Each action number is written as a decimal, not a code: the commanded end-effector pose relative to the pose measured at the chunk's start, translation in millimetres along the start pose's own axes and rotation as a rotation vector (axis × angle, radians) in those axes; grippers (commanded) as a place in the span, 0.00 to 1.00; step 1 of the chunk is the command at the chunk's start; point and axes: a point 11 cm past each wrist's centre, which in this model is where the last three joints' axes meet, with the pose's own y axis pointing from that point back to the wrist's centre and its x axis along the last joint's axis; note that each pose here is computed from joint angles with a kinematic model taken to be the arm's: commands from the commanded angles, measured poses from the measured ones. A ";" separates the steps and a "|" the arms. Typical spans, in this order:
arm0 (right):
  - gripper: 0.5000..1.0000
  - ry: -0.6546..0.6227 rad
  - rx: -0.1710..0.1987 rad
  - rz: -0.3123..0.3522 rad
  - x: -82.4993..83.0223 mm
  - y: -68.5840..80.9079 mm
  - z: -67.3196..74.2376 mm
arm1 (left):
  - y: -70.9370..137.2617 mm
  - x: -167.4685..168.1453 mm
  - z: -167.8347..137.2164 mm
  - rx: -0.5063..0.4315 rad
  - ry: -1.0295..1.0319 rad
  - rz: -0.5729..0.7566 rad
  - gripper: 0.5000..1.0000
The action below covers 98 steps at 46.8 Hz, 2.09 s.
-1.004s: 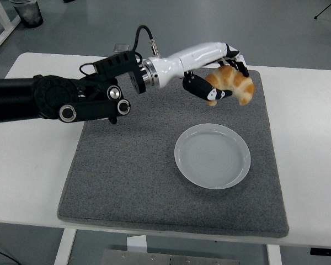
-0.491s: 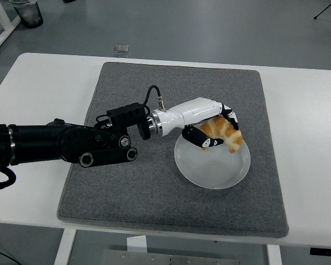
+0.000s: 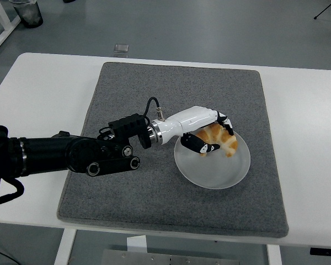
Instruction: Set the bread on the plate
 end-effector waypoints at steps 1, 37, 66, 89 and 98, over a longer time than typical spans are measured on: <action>0.90 -0.001 -0.001 -0.002 -0.5 0.0 0.1 | 2.0 -4.8 -2.0 0.008 0.012 -0.003 0.00; 0.90 -0.001 0.001 -0.002 -0.5 0.0 -0.1 | 14.5 -21.1 -11.8 0.050 0.069 0.029 0.95; 0.90 -0.001 0.001 -0.002 -0.5 0.0 -0.1 | 14.0 5.8 1.3 0.045 0.230 0.100 0.98; 0.91 -0.001 -0.001 -0.003 -0.7 0.0 0.1 | 26.3 139.5 -32.3 0.060 0.713 0.254 0.98; 0.90 -0.001 -0.001 -0.002 -0.5 0.0 0.1 | 39.5 166.2 -58.8 0.074 0.835 0.317 0.98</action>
